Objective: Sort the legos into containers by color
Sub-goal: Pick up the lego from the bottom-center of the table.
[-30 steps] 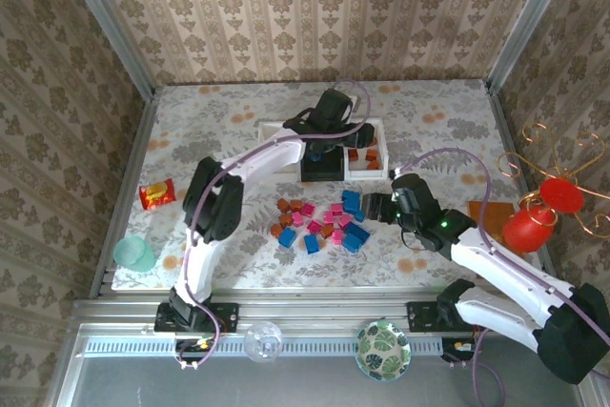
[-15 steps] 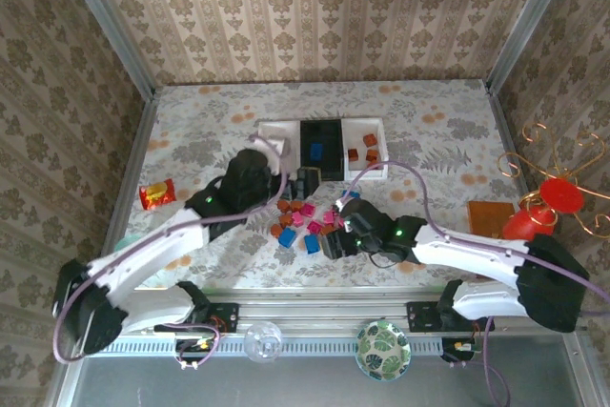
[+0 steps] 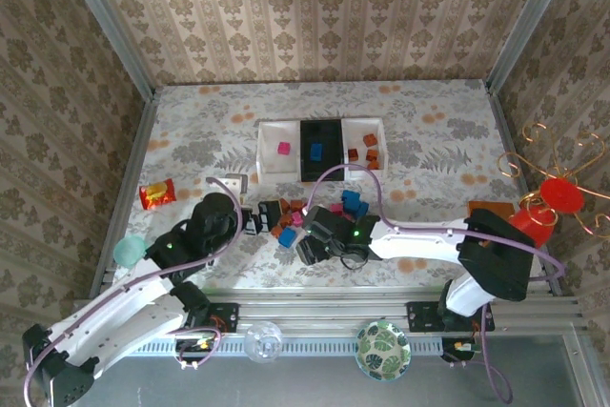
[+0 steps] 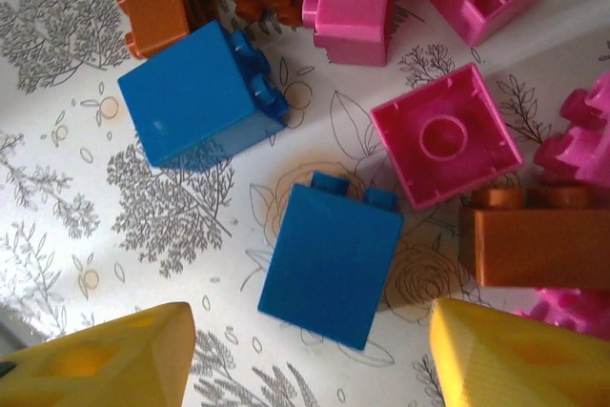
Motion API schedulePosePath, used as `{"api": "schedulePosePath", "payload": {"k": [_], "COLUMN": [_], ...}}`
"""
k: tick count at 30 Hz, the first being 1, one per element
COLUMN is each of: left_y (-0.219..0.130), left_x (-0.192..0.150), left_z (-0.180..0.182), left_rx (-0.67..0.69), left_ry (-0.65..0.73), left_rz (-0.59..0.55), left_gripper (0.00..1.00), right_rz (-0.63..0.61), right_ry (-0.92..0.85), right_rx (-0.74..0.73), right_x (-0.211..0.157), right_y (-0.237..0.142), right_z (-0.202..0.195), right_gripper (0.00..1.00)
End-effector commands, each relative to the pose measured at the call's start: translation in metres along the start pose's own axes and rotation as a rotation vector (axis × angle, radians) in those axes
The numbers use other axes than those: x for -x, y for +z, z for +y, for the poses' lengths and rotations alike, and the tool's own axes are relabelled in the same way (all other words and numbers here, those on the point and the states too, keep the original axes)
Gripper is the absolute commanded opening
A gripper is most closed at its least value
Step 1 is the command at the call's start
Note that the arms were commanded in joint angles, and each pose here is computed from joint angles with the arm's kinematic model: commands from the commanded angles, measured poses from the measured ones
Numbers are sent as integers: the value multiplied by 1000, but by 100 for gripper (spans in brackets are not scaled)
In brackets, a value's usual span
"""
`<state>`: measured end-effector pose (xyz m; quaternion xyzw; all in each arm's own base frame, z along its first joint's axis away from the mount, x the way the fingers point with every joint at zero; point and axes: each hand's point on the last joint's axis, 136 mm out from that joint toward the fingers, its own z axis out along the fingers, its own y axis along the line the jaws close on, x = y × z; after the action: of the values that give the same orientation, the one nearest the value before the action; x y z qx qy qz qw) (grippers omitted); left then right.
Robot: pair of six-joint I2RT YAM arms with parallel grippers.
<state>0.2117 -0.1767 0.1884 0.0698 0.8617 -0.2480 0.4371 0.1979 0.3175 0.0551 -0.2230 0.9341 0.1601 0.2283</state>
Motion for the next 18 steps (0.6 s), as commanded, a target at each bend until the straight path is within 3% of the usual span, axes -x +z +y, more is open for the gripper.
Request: {"api": "schedulePosePath", "payload": {"k": [1, 9, 13, 18], "left_y": [-4, -8, -7, -7], "left_x": [-3, -1, -3, -4], "left_z": [8, 9, 10, 12], "left_rx": [32, 38, 44, 52], "left_ry": [-13, -2, 6, 17], "left_rz": [0, -4, 5, 7], "left_gripper": [100, 100, 100, 100], "right_rz": [1, 42, 42, -28], "right_ry": [10, -9, -17, -46], "right_rx": [-85, -118, -94, -17], "right_x": [3, -2, -2, 13], "right_y": [6, 24, 22, -9], "right_z": [-8, -6, -2, 8], "right_gripper": [64, 55, 42, 29]}}
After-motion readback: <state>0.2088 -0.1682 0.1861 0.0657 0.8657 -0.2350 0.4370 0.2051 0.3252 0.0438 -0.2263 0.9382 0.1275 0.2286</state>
